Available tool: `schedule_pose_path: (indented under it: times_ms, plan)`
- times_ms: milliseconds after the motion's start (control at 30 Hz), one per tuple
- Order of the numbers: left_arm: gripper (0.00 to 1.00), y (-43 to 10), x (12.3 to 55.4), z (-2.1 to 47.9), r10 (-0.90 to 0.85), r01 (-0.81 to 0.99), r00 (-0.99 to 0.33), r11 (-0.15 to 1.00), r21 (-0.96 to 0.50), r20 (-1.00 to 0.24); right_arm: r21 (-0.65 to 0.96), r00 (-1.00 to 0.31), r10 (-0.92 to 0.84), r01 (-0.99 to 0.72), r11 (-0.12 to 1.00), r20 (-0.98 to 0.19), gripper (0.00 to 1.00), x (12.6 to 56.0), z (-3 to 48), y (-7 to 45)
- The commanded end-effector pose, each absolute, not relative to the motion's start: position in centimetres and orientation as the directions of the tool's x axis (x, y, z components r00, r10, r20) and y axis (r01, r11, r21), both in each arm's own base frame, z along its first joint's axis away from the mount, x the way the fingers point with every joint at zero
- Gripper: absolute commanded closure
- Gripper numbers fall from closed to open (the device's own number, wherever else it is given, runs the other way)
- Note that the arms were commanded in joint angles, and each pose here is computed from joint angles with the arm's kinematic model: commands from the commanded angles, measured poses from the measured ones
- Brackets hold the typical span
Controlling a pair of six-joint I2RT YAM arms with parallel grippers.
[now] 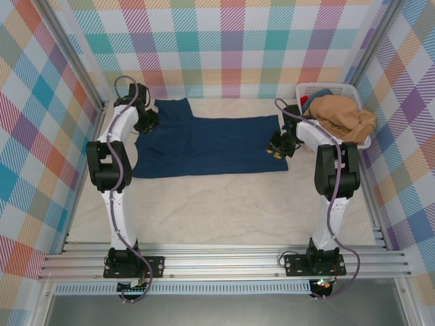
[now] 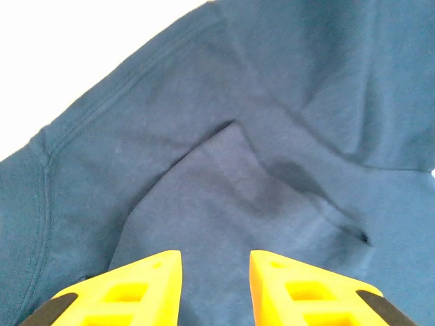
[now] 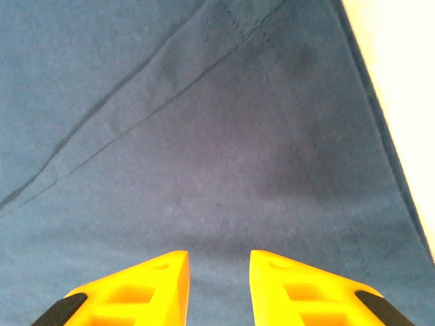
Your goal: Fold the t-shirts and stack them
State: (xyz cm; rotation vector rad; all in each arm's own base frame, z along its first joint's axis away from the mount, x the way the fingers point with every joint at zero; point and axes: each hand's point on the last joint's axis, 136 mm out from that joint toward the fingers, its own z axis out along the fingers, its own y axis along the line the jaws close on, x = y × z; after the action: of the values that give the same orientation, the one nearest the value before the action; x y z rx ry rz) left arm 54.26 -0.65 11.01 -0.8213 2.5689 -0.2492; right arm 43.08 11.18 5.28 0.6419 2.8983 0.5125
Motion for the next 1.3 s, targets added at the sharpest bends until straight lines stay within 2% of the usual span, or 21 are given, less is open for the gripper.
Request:
schedule_pose_path:
  times_ms: [0, 133, 367, 633, 833, 1067, 1267]
  plan:
    - [0.72, -0.5, 55.8, 9.1, -0.555, -0.483, -0.750, 0.831, -0.277, -0.359, 0.342, -0.909, 0.413, 0.375, 0.861, -0.044, 0.71, 43.2, 5.0, 11.0]
    - [0.77, -0.6, 57.9, 7.2, -0.532, -0.453, -0.755, 0.846, -0.280, -0.383, 0.343, -0.908, 0.417, 0.381, 0.859, -0.038, 0.71, 42.6, 5.3, 11.0]
    - [0.74, -0.2, 60.2, 6.1, -0.510, -0.439, -0.753, 0.860, -0.260, -0.416, 0.355, -0.907, 0.420, 0.385, 0.852, -0.026, 0.71, 41.2, 5.5, 11.0]
    - [0.73, -0.2, 60.2, 4.0, -0.502, -0.440, -0.769, 0.865, -0.242, -0.396, 0.369, -0.903, 0.429, 0.396, 0.841, -0.008, 0.71, 40.9, 5.3, 11.3]
    - [0.78, -0.6, 60.2, 3.0, -0.501, -0.431, -0.780, 0.864, -0.259, -0.375, 0.367, -0.906, 0.424, 0.392, 0.844, -0.008, 0.73, 41.1, 5.4, 11.3]
    - [0.78, -0.7, 60.0, 2.9, -0.499, -0.431, -0.785, 0.866, -0.254, -0.367, 0.365, -0.905, 0.425, 0.395, 0.843, -0.001, 0.73, 41.2, 5.2, 11.4]
    - [0.89, -0.9, 60.2, 3.4, -0.500, -0.429, -0.780, 0.865, -0.260, -0.376, 0.367, -0.905, 0.425, 0.395, 0.842, -0.001, 0.74, 41.5, 5.2, 11.5]
